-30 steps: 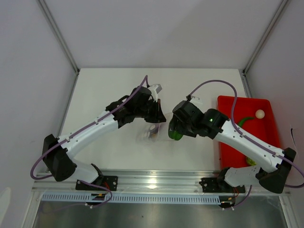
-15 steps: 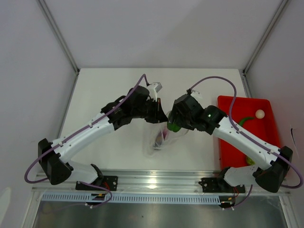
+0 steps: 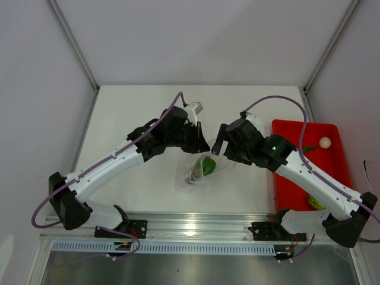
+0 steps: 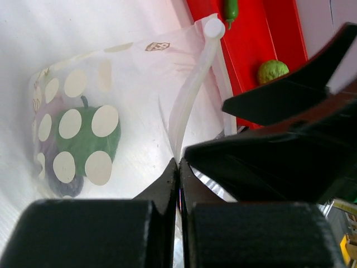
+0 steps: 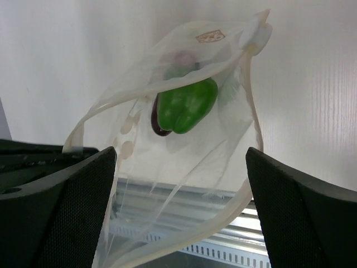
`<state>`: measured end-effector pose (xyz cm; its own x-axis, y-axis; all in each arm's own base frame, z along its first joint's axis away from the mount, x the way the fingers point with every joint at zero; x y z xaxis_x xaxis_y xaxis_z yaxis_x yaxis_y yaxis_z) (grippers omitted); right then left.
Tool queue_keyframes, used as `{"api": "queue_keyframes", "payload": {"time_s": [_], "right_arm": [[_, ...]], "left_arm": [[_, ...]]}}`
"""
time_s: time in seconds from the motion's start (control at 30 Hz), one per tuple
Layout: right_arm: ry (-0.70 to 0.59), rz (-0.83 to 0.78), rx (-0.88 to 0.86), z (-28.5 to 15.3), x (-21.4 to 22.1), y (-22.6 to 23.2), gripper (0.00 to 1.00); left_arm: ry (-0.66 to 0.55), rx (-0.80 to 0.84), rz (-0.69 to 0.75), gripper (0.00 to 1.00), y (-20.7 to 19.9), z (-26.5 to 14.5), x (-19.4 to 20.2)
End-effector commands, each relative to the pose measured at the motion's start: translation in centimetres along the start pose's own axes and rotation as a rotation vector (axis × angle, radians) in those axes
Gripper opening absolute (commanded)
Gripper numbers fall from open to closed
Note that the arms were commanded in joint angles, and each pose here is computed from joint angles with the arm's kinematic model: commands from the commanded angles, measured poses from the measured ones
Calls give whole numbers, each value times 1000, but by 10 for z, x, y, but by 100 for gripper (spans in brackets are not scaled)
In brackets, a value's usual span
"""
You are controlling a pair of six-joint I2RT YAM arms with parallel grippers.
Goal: Place the food in the zip-top bag and seal the zipper
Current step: Place the fake vegetable in the zipper food storage bag, then pick up the fake vegetable from the bin.
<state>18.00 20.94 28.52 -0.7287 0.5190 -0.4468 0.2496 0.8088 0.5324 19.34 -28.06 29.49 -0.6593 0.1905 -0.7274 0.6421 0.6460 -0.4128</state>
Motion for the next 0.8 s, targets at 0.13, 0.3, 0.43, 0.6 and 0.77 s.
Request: {"api": "queue_keyframes", "payload": {"time_s": [0.13,0.3,0.43,0.6,0.77], "right_arm": [[-177,56,-38,-68,-45,2,97],[-376,207,138,-96,-105,-48,95],[-435,324,263,-98,-144,-99,95],[-464,505,442,-77,-177,-178,95],[-568,697,703,-63,-172,-227,99]], "left_arm": [[-43,7,27,0,-5,2,-15],[-29,2,31,1,-1,6,-9],[-17,20,30,1,-1,9,-6],[-18,24,34,1,-1,7,-5],[-14,17,43,1,1,7,-2]]}}
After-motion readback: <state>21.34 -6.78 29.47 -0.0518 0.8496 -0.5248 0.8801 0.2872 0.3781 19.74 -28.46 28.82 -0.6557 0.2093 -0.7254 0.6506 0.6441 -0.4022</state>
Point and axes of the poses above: each gripper's point midway between its finger pads, its own z axis out along the fingers, its own y axis along the line the jaws close on, x = y × z, the point moved 7 cm from there along -z, back along the fingers, and after that the axes turned 14 degrees about z, right-handed, at the moved point
